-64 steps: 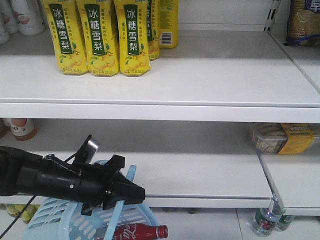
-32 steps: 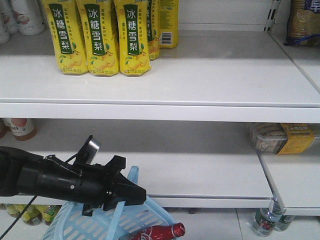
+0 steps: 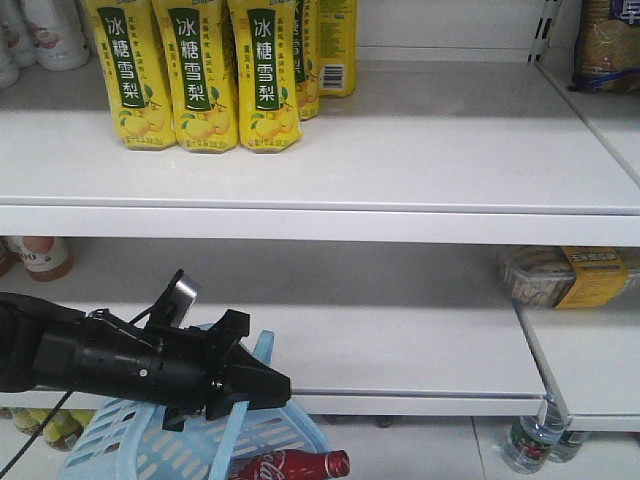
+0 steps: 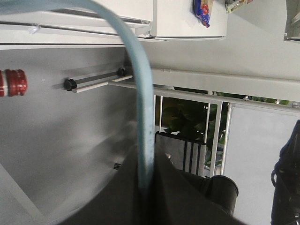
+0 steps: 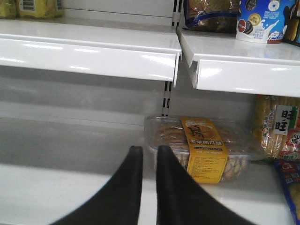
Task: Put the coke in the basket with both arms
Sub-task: 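Withdraw the right gripper away from the basket, then swing the left gripper with the basket back beside the base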
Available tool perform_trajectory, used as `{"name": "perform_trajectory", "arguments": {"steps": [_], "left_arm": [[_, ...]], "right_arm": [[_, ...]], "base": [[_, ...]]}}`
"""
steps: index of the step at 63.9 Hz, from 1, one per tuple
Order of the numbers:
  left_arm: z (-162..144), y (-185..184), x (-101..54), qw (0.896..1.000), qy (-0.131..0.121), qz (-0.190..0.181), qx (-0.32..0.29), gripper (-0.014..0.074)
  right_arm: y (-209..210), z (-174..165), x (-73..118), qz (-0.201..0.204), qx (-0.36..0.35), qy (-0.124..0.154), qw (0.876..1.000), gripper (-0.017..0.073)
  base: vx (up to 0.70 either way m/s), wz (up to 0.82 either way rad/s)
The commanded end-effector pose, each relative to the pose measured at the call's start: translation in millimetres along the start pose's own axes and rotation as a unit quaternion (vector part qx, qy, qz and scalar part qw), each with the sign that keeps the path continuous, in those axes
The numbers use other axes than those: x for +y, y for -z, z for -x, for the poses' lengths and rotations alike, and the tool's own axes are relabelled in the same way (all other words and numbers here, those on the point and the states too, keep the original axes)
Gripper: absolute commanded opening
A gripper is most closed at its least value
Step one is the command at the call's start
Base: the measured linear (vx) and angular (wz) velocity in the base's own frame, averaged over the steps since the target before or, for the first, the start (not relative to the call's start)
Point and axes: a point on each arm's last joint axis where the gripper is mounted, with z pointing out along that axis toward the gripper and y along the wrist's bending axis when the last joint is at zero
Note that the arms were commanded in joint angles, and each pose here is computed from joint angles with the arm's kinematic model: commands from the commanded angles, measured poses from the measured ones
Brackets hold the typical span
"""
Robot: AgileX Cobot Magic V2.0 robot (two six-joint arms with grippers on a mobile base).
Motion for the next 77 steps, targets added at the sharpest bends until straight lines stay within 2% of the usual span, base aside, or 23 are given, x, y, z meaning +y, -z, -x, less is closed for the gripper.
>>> {"name": "perform_trajectory", "arguments": {"steps": [1, 57, 64, 77], "left_arm": [[-3, 8, -27.8, 0.997, -0.013, -0.07, 0.001, -0.0006], [-1, 7, -26.4, 0.998, -0.012, -0.061, -0.008, -0.0006], [-7, 6, -31.7, 0.998, -0.027, -0.06, -0.001, -0.0006], [-32, 23, -67.4, 0.991, -0.108, -0.072, -0.024, -0.0006]], "right_arm": [[1, 16, -0.4, 0.0, -0.051, 0.005, 0.999, -0.0012], [1, 16, -0.5, -0.001, -0.049, 0.006, 0.999, -0.001], [1, 16, -0.5, -0.001, -0.049, 0.006, 0.999, -0.001], [1, 16, -0.5, -0.001, -0.049, 0.006, 0.999, -0.001]], "base": [[0.0, 0.0], [0.0, 0.0], [0.0, 0.0], [0.0, 0.0]]}}
